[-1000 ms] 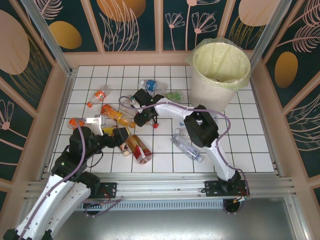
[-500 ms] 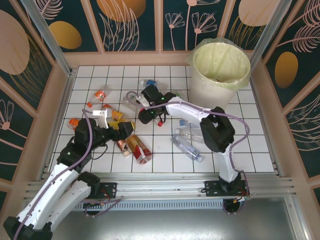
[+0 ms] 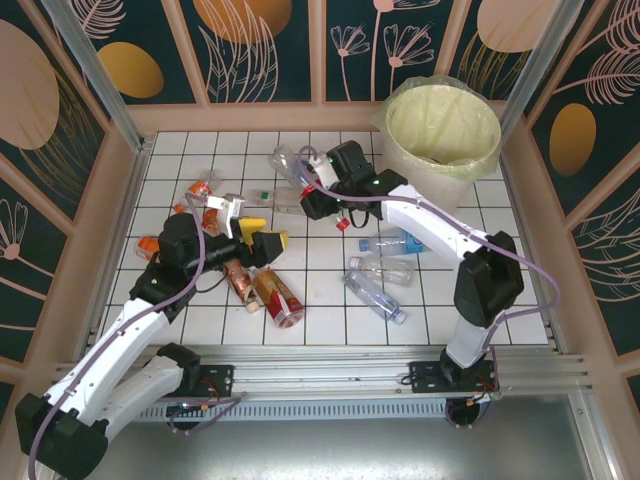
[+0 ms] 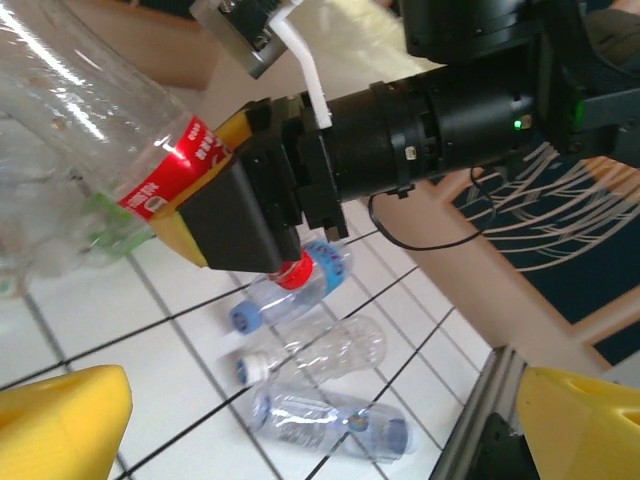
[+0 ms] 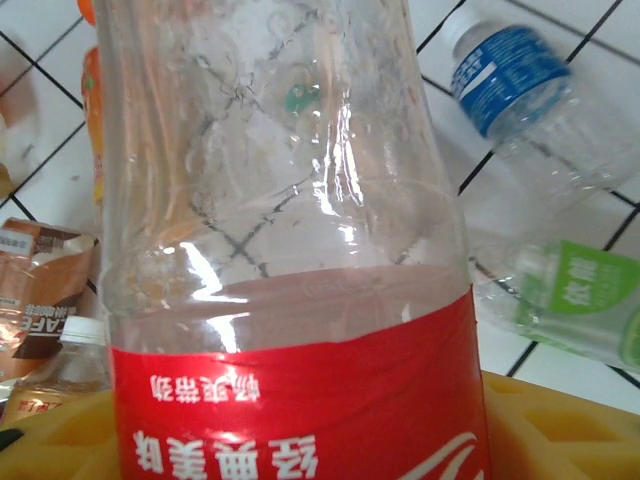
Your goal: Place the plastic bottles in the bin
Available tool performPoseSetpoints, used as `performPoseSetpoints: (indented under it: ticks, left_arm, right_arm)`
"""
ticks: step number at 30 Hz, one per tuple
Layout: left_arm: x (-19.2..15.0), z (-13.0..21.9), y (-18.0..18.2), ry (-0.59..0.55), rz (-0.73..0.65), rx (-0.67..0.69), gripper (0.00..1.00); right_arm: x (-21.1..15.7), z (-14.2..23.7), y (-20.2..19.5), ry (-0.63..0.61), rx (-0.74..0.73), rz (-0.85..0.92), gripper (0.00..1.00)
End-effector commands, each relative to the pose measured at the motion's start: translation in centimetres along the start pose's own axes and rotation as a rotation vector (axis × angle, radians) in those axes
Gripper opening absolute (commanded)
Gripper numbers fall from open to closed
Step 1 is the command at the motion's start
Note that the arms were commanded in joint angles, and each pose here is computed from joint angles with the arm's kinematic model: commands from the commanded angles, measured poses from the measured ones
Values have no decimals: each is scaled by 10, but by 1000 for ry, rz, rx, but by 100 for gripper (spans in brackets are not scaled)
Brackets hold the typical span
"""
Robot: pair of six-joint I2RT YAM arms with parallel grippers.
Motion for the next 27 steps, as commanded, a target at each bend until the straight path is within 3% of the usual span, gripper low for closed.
performPoseSetpoints:
  ticks: [1, 9, 21, 27]
  left_arm:
    - [9, -1, -15, -55, -100, -155, 98]
    - [2, 5, -20, -78, -141, -256, 99]
    - [1, 22, -21, -240, -154, -191, 99]
    - [0, 25, -21, -267, -148, -201, 99]
  right_arm:
    - [8, 26, -2, -73, 2, -25, 64]
    - [27, 71, -8, -207, -40, -56, 63]
    - [48, 152, -24, -442, -244, -98, 61]
    - [52, 189, -48, -543, -365, -153, 61]
Point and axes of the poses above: each hand's point on the last joint's axis, 136 mm out from that joint toward the fingers, its own z axis back along the fingers, its own y axis along the line the jaws close on, x = y × z, the point moved 10 cm from there along z, back along the fingers, and after that the axes turned 5 degrees about z, right-handed, at the moved point
